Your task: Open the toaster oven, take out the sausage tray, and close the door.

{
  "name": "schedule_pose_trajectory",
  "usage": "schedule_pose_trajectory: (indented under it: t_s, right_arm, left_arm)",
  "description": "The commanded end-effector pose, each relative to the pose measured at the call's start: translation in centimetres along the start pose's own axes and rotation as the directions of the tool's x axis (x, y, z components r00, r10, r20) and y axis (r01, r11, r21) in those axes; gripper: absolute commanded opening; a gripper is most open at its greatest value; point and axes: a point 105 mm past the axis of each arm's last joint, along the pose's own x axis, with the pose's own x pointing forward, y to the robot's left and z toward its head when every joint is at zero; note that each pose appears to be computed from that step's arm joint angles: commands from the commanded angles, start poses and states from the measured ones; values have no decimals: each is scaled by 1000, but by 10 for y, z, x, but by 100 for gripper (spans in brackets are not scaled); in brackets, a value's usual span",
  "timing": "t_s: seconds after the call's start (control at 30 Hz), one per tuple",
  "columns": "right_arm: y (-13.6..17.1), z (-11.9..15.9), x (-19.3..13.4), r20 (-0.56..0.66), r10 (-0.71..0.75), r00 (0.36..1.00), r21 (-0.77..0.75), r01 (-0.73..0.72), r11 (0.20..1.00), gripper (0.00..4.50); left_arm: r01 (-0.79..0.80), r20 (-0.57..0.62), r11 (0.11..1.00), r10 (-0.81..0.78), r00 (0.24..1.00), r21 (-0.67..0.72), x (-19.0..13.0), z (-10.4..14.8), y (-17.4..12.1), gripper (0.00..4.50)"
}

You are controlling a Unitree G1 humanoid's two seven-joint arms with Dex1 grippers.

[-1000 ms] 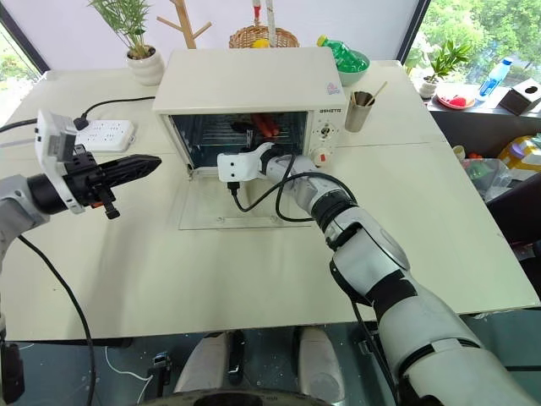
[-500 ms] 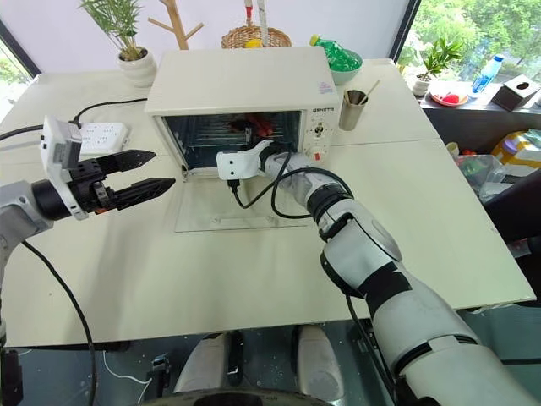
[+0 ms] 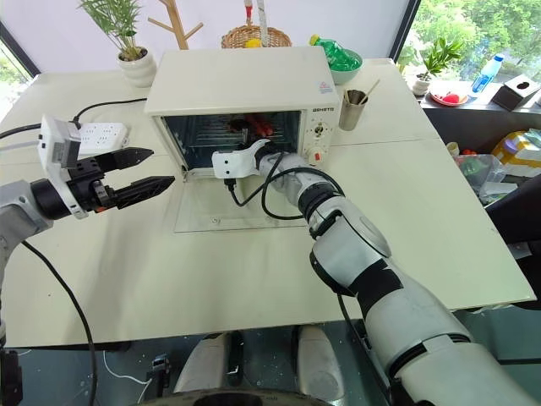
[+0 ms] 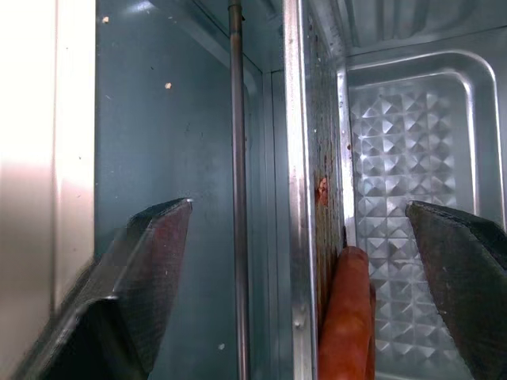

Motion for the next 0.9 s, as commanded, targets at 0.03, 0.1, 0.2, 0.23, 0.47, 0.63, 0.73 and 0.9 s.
schedule_pose_trajectory:
  t_s: [0.03, 0.1, 0.2, 0.23, 0.47, 0.63, 0.73, 0.9]
  right_arm:
    - [-20, 9, 3, 23, -49, 999, -26, 50, 998, 224]
    - [-19, 10, 4, 21, -50, 999, -26, 50, 998, 115]
    - [-20, 11, 4, 22, -55, 998, -24, 56, 998, 2]
    - [-20, 11, 4, 22, -57, 998, -24, 57, 998, 2]
    - [-20, 13, 3, 41, -66, 997, -24, 67, 997, 2]
    - [-21, 18, 3, 76, -71, 995, -16, 72, 997, 2]
    - [-21, 21, 1, 104, -74, 992, -7, 76, 997, 2]
    - [-19, 25, -1, 136, -71, 988, -2, 72, 997, 2]
  left_arm:
    - [2, 28, 999, -3, 1000, 53, -1, 11, -3, 450]
    - [1, 31, 999, -2, 1000, 52, -1, 12, -3, 450]
    - [0, 35, 999, -2, 999, 53, -1, 13, -2, 450]
    - [1, 36, 999, -3, 999, 53, -1, 13, -2, 450]
    - [4, 41, 999, -6, 999, 51, 1, 14, -1, 450]
    - [15, 40, 999, -16, 999, 49, 4, 14, -1, 450]
    - [20, 41, 999, -22, 999, 47, 6, 15, 0, 450]
    - [38, 43, 998, -40, 998, 47, 12, 16, 3, 450]
